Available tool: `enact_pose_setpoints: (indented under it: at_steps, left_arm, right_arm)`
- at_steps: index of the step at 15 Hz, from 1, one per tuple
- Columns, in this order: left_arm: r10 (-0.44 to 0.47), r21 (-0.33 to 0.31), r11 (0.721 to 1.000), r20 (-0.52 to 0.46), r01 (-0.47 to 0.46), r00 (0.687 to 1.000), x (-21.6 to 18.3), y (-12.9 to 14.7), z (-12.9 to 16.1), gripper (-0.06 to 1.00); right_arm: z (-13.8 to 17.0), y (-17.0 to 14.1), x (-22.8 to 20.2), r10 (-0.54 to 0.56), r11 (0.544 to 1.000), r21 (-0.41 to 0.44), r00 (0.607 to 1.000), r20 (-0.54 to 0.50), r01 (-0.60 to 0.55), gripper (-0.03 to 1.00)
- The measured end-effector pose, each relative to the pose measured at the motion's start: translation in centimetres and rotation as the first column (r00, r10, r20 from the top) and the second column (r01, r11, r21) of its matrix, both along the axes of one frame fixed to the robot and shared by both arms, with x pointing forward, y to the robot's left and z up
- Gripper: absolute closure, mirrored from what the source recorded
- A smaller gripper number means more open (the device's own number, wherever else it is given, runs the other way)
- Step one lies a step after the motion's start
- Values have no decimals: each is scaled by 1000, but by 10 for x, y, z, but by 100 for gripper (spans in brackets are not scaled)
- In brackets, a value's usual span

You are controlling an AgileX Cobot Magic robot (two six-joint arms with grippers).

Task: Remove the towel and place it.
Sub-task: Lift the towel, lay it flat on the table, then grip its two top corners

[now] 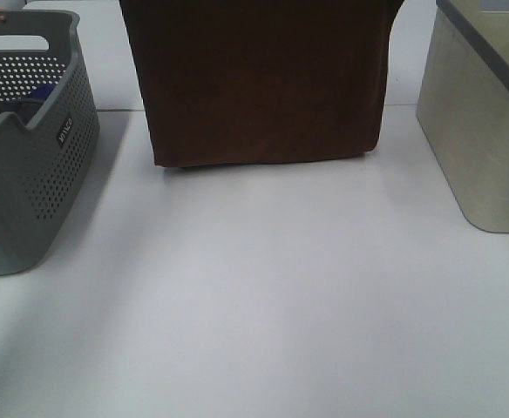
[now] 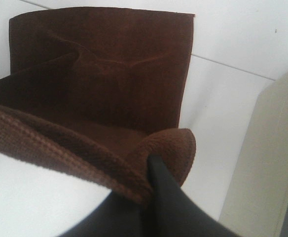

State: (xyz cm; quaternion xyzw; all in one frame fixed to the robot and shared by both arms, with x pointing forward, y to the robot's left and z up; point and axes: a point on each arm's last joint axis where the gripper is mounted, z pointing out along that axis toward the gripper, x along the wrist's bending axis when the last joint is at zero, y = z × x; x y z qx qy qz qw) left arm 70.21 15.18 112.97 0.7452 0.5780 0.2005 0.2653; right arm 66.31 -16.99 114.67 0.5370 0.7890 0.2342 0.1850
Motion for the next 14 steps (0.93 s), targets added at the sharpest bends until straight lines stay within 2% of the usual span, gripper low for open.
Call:
enact_pose_setpoints:
  at_steps: [4,6,9,14]
  left_arm:
    - [-28,5,1000,-38,28,999,-5,-12,-8,94]
    - [-66,47,996,-114,72,991,-20,-28,-25,94]
    - [-96,121,985,-222,125,970,-61,-32,-37,94]
    - [-66,126,984,-379,122,923,-134,-17,-56,94]
  right_arm:
    - [-16,-8,-27,-1,1000,-24,994,-105,-2,97]
    - [-27,-11,-47,3,1000,-16,985,-175,-6,97]
    - [-42,-14,-76,17,1000,22,962,-274,-11,97]
    - [-73,-23,-136,32,997,77,899,-436,2,97]
